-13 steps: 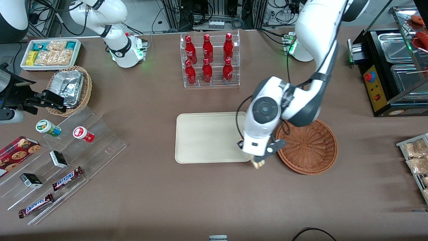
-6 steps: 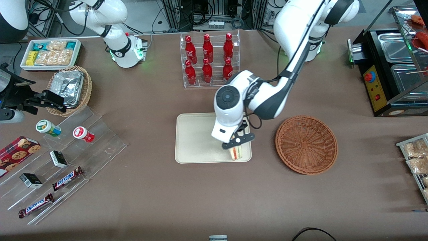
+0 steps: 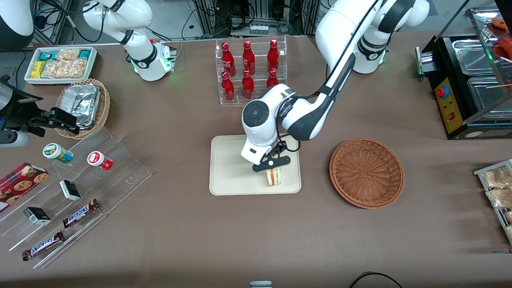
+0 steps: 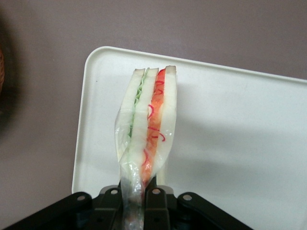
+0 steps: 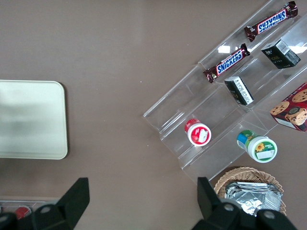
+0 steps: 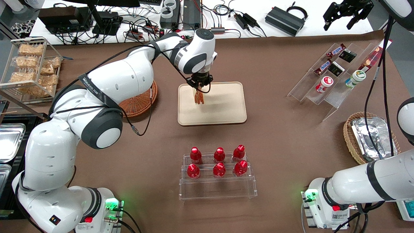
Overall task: Place sandwich from basket to tray
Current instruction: 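Lower the sandwich onto the cream tray and open the left gripper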
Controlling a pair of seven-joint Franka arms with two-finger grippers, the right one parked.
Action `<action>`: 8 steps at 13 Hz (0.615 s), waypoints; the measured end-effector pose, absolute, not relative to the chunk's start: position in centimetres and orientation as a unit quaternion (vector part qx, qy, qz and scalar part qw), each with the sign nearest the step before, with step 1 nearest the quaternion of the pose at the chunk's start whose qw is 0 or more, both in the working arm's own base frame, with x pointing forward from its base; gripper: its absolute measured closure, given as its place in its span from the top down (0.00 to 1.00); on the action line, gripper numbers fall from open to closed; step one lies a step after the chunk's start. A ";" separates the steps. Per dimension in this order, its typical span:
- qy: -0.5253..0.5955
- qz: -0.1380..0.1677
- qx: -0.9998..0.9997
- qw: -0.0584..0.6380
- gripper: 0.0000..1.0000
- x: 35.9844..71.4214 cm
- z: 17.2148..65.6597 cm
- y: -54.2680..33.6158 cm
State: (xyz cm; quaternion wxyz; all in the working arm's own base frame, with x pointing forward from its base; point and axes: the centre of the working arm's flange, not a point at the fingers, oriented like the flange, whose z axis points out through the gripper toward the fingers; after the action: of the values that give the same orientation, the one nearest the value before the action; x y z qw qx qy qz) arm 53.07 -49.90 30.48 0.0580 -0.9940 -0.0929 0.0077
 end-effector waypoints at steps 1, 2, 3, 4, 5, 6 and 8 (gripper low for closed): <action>-0.086 0.010 -0.994 0.060 0.15 52.9 30.2 -50.0; -0.083 0.013 -0.995 0.063 0.15 52.8 29.6 -50.0; -0.081 0.015 -0.995 0.065 0.15 52.8 28.9 -50.0; -0.079 0.014 -0.995 0.063 0.15 52.8 28.3 -50.1; -0.078 0.011 -0.995 0.058 0.15 52.9 27.7 -50.3; -0.076 0.010 -0.995 0.057 0.15 52.9 27.2 -50.5; -0.074 0.008 -0.996 0.053 0.15 52.8 26.6 -50.8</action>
State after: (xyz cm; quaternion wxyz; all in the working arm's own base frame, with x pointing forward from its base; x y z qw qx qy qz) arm 52.79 -50.79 26.55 0.0529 -0.9958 -0.0741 0.0081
